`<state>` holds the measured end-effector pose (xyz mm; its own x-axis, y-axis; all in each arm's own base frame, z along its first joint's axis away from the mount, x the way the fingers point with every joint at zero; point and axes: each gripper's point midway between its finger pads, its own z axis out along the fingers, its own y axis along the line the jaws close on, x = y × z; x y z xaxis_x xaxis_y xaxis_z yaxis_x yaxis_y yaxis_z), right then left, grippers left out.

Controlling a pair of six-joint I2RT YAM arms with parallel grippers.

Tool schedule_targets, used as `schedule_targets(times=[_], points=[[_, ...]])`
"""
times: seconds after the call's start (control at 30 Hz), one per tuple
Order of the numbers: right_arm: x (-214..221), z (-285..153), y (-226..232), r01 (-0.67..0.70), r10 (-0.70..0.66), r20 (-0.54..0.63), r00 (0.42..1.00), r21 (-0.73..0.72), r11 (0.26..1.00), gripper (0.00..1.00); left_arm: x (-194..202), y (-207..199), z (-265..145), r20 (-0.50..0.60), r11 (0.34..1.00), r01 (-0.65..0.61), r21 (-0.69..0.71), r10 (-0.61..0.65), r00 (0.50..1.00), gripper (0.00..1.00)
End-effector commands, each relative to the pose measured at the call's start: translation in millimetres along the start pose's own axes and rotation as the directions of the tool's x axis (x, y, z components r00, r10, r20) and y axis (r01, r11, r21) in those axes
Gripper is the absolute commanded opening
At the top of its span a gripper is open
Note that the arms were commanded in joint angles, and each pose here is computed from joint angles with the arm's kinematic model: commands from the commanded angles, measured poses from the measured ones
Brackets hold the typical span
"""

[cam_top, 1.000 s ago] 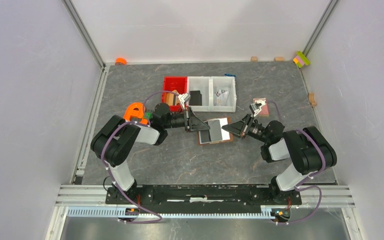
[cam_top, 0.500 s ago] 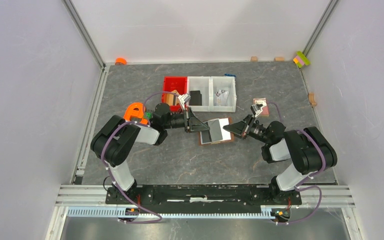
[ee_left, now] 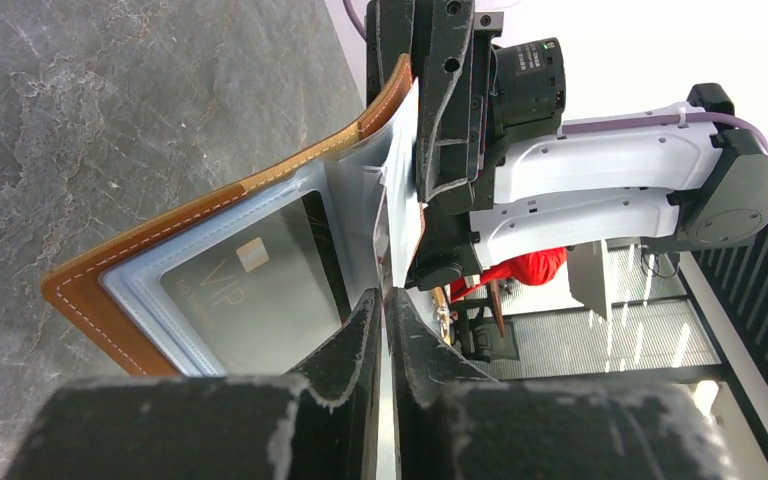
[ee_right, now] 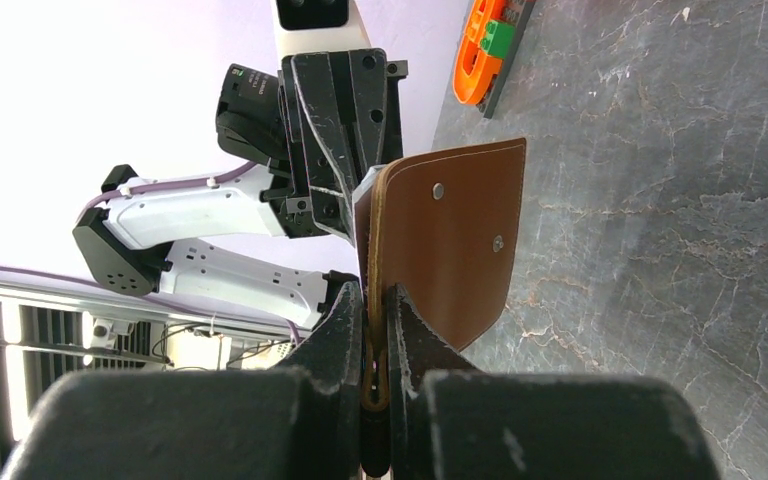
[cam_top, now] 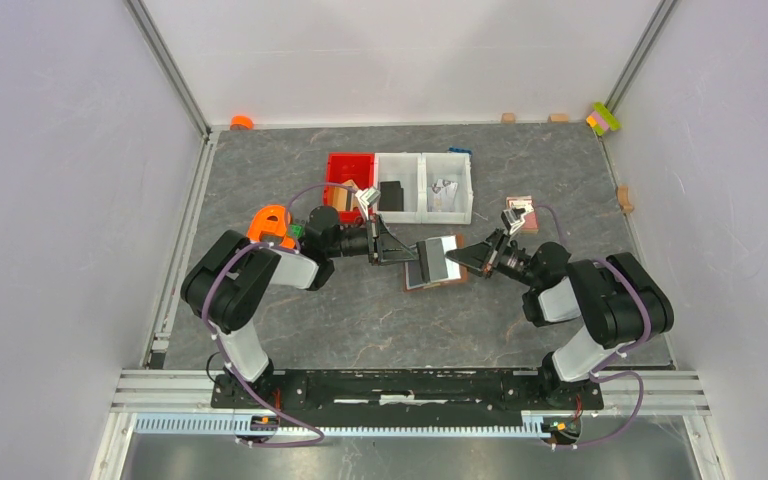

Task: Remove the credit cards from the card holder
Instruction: Remove the credit card from the card holder.

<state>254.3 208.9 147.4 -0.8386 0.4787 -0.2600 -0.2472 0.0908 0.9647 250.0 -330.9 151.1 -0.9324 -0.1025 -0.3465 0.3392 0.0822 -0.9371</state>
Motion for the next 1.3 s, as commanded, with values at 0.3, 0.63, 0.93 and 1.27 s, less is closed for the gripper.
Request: schedule_targets(times=[0.3,0.63,0.93,1.27], points=[[0,8,32,0.171,-0.172,0.01,0.985,-0.139,0.975,0.0,7,-6,12,-0.041,0.998,-0.041,0.055,0.043,0.998,0.27],[4,11,27,0.171,-0.174,-0.008,0.985,-0.126,0.977,0.1,9,-7,16,-0.052,0.997,-0.036,0.062,0.039,0.998,0.18],[6,15,17,0.215,-0.218,-0.03,0.976,-0.081,0.973,0.34,8,-8,15,-0.052,0.998,-0.041,0.057,0.044,0.998,0.02],[11,26,-15,0.313,-0.303,-0.136,0.943,0.058,0.948,0.28,9,-9,15,-0.059,0.998,-0.044,0.053,0.047,0.997,0.02]])
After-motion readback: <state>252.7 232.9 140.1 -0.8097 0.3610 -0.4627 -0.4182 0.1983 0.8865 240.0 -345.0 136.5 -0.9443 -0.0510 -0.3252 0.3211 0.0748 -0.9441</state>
